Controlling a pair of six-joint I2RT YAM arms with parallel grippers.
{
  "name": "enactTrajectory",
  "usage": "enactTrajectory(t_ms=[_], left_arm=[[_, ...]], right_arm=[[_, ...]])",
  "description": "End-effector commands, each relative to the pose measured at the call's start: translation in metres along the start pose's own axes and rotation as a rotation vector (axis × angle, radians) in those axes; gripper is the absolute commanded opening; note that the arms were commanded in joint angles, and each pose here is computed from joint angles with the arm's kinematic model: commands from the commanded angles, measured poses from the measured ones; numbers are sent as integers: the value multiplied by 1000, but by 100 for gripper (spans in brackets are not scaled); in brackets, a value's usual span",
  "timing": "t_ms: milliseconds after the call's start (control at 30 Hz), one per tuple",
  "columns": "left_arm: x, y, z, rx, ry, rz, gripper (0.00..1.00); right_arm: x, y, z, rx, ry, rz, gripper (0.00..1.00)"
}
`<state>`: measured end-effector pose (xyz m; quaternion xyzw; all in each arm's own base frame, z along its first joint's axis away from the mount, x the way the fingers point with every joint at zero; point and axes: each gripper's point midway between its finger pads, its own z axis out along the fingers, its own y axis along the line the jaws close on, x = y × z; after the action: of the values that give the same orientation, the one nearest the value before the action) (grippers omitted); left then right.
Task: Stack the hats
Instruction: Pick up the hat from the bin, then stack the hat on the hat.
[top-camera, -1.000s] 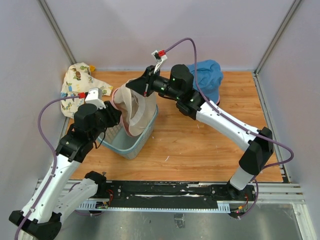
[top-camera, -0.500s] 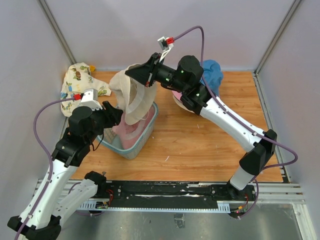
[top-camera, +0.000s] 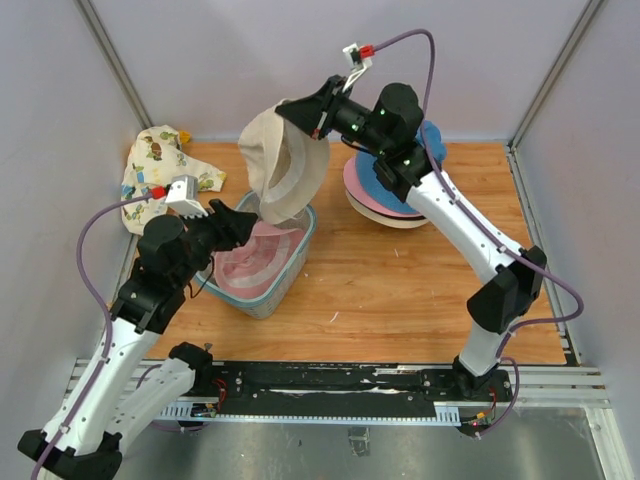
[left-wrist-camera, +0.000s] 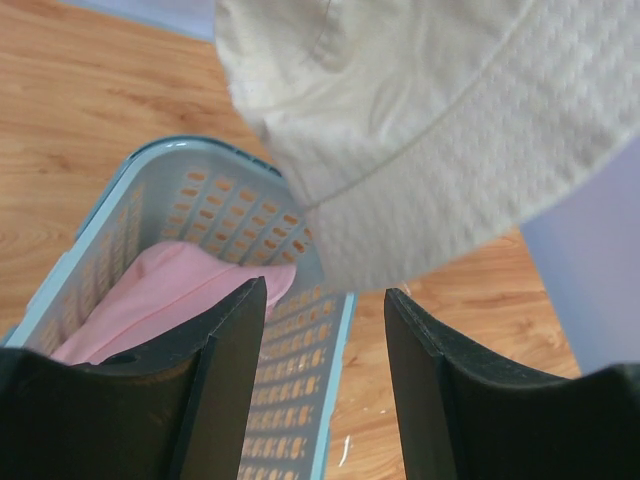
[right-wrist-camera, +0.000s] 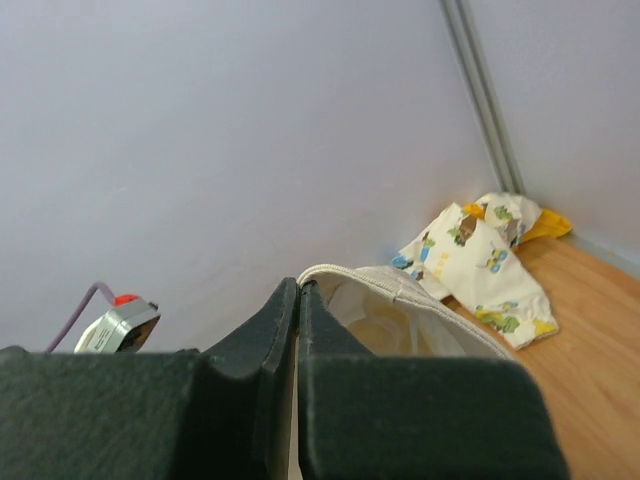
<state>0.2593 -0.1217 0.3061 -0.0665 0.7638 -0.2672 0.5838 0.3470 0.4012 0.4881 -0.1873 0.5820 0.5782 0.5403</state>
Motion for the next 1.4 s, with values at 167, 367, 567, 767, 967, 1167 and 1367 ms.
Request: enactTrajectory(t_ms=[167, 367, 567, 767, 967, 1167, 1367], left_arm=[[-20, -34, 50, 131, -52, -56, 56], [-14, -48, 99, 199, -28, -85, 56], [-2, -63, 128, 245, 5, -83, 56], [8, -80, 141, 269, 29, -73, 56], [24, -102, 149, 304, 70, -67, 56], [46, -124, 153, 347, 126, -65, 57], [69, -137, 163, 361, 170, -69, 57]], right_arm=[[-114, -74, -4, -146, -199, 55, 1], [-155, -141, -41, -166, -312, 25, 1], [-159, -174, -95, -109, -391, 53, 1], [-141, -159, -131, -69, -416, 67, 0], [-123, -139, -158, -47, -437, 56, 1], [-113, -133, -179, -4, -449, 27, 1], [-102, -141, -211, -8, -493, 51, 0]])
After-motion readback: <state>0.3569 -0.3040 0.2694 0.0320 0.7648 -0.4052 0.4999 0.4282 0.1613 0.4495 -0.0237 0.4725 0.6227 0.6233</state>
